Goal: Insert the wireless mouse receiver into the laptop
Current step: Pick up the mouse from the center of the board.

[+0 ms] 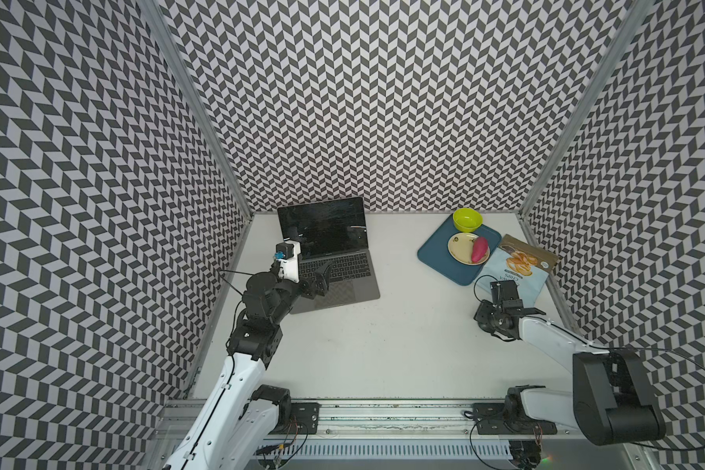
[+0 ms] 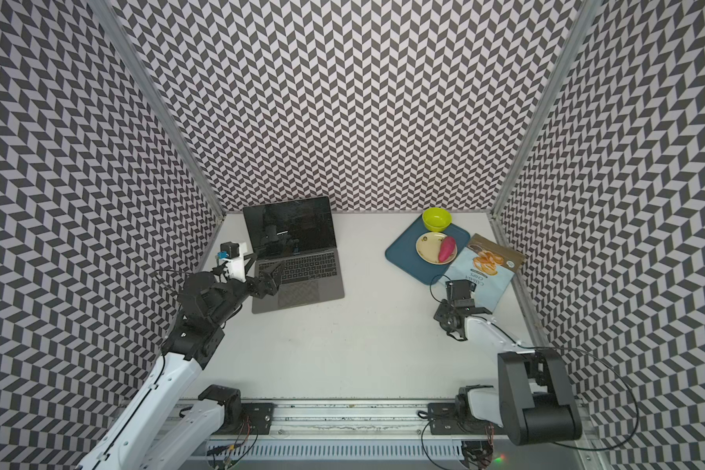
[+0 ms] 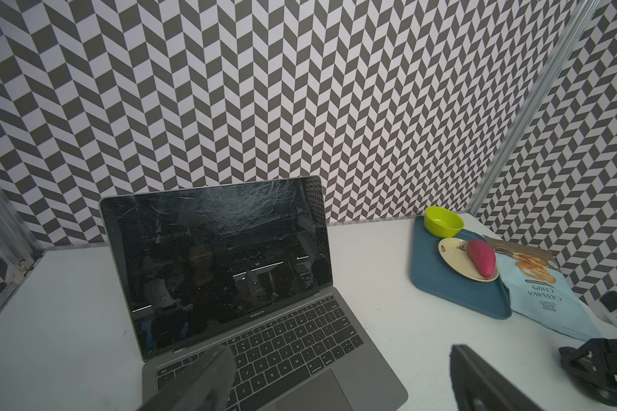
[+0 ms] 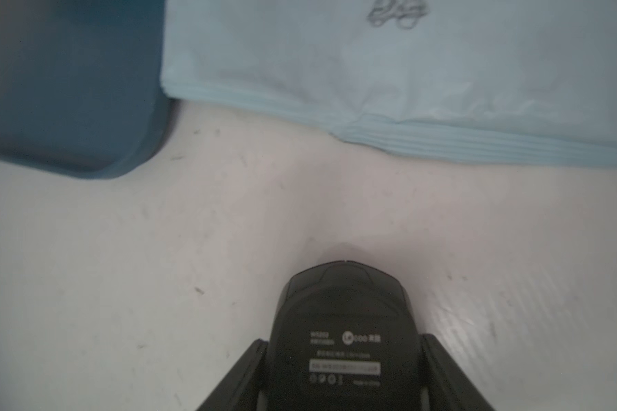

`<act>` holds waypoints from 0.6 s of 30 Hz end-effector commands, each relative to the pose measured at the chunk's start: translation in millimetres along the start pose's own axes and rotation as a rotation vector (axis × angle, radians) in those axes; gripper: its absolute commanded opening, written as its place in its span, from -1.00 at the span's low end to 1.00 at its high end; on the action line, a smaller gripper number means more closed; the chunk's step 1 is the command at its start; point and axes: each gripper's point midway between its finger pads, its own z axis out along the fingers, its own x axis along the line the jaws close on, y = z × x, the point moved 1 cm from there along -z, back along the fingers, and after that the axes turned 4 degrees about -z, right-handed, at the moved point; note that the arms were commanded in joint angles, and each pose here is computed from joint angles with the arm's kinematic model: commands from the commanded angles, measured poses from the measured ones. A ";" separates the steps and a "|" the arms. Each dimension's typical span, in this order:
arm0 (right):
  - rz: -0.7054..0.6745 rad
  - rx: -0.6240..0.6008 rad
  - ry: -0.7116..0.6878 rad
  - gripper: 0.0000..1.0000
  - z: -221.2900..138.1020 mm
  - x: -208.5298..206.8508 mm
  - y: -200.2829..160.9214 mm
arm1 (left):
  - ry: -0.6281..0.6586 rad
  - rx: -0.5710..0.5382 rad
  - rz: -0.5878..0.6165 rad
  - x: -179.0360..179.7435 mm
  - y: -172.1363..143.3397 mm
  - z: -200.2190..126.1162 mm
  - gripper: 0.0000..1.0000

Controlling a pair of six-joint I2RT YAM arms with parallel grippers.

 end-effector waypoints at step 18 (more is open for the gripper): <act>-1.169 -0.683 0.872 -0.24 -189.7 250.7 -89.3 | -0.592 0.587 -0.595 -106.3 -89.1 2.7 0.91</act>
